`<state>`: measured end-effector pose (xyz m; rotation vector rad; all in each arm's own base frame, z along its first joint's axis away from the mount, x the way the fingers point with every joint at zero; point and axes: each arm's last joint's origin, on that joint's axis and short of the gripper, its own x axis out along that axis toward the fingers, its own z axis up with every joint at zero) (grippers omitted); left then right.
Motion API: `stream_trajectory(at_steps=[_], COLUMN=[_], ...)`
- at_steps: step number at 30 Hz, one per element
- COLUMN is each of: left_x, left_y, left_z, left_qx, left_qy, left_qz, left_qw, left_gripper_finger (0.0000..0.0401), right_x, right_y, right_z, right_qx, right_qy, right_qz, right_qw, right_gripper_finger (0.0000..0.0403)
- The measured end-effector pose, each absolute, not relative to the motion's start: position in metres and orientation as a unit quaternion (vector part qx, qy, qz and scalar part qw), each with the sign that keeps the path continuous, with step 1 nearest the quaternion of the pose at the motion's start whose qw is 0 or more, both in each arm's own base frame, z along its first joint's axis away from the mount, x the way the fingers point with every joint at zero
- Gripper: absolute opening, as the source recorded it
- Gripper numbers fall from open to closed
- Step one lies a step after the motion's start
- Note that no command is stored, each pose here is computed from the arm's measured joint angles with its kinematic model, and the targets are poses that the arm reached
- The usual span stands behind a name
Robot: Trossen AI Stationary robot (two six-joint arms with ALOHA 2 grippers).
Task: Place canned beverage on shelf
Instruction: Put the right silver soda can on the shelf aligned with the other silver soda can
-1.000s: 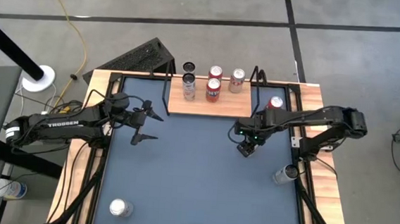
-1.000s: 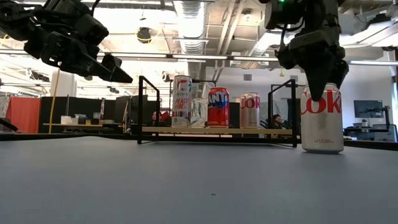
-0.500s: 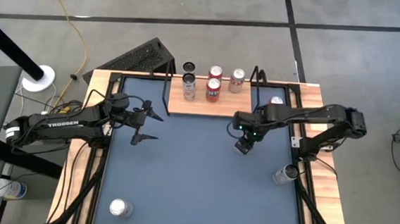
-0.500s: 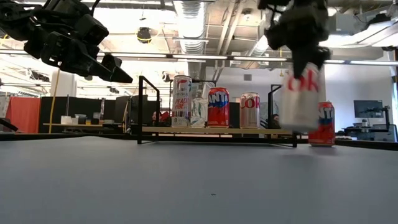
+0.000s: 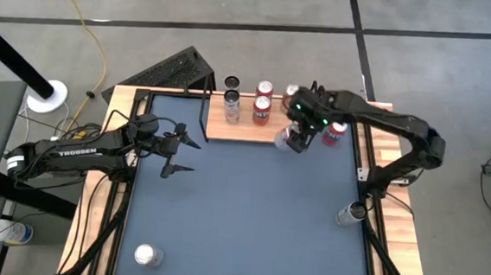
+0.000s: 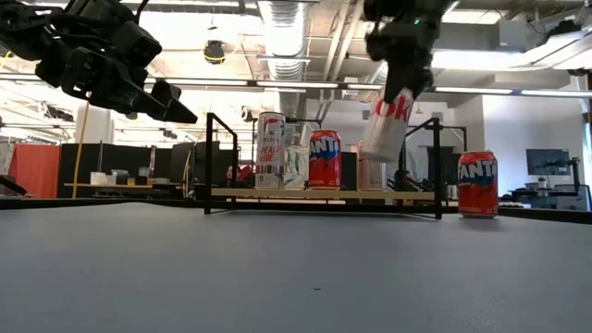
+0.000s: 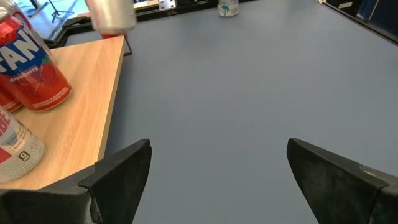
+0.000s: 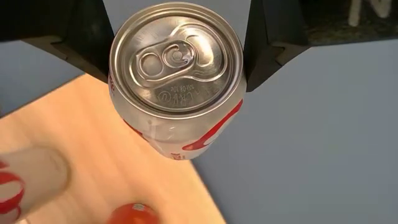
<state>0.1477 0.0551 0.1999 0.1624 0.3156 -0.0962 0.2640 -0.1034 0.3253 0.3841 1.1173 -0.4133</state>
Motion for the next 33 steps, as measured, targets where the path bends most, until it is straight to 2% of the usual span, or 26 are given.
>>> stream_trajectory(at_steps=[12,18,27,33], left_x=[0.147,0.147,0.147,0.147], left_y=[0.055,0.055,0.055,0.055], left_z=[0.199,0.199,0.199,0.199], left_qx=[0.080,0.086,0.091,0.091], left_qy=[0.162,0.163,0.164,0.164], left_qz=[-0.048,-0.047,-0.047,-0.047], left_qw=[0.982,0.982,0.981,0.981], left_gripper_finger=[0.0364,0.0364,0.0364,0.0364], right_x=[0.312,0.318,0.314,0.314], right_y=[-0.164,-0.186,-0.190,-0.189], right_z=[0.305,0.288,0.288,0.288], right_qx=[0.101,0.111,0.121,0.115], right_qy=[0.658,0.678,0.683,0.687], right_qz=[-0.113,-0.109,-0.114,-0.123], right_qw=[0.738,0.718,0.712,0.707], right_gripper_finger=[0.0264,0.0265,0.0268,0.0309])
